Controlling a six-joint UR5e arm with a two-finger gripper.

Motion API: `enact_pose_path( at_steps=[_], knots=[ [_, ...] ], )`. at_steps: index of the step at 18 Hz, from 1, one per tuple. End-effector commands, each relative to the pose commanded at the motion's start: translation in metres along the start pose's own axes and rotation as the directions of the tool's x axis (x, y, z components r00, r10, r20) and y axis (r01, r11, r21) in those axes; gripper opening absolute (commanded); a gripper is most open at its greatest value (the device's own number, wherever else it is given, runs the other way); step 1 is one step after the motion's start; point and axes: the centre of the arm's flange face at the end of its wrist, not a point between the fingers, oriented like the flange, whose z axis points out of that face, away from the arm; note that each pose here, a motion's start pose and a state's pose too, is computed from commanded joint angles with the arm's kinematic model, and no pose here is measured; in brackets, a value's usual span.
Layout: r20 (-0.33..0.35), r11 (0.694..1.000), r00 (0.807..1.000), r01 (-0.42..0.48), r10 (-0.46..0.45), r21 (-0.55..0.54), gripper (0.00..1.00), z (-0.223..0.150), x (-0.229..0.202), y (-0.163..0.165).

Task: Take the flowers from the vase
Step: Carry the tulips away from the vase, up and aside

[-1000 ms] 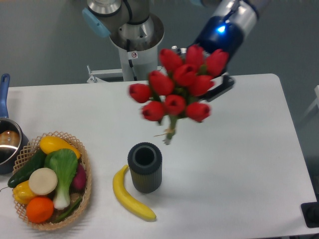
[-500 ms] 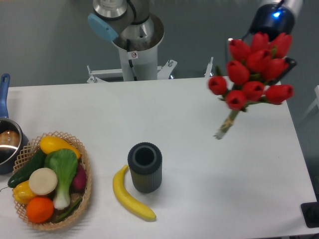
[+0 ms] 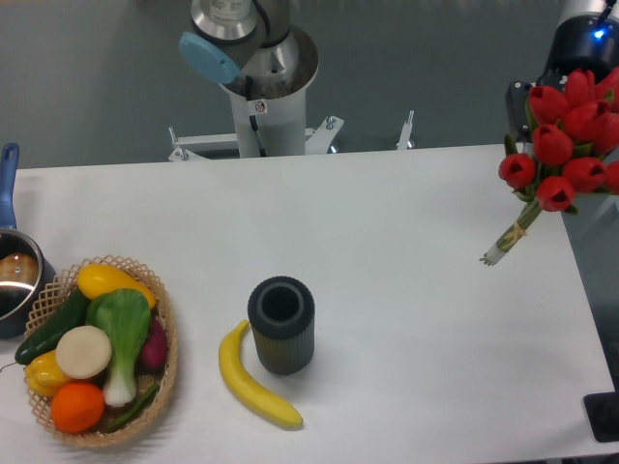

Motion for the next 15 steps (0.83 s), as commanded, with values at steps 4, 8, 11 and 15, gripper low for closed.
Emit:
enact_pose_path(
  at_steps=[4,8,11,15],
  knots=[
    [0.013,1.000,1.000,0.013,-0.013,0.004,0.41,-0.008,-0.004,0.007],
    [0.015,0.999,1.000,0.024,-0.024,0.026,0.41,-0.015,-0.006,0.009],
    [0.015,0.999,1.000,0.027,-0.027,0.026,0.41,-0.015,-0.006,0.011],
    [0.015,0.999,1.000,0.027,-0.027,0.026,0.41,-0.015,-0.006,0.011]
  ],
)
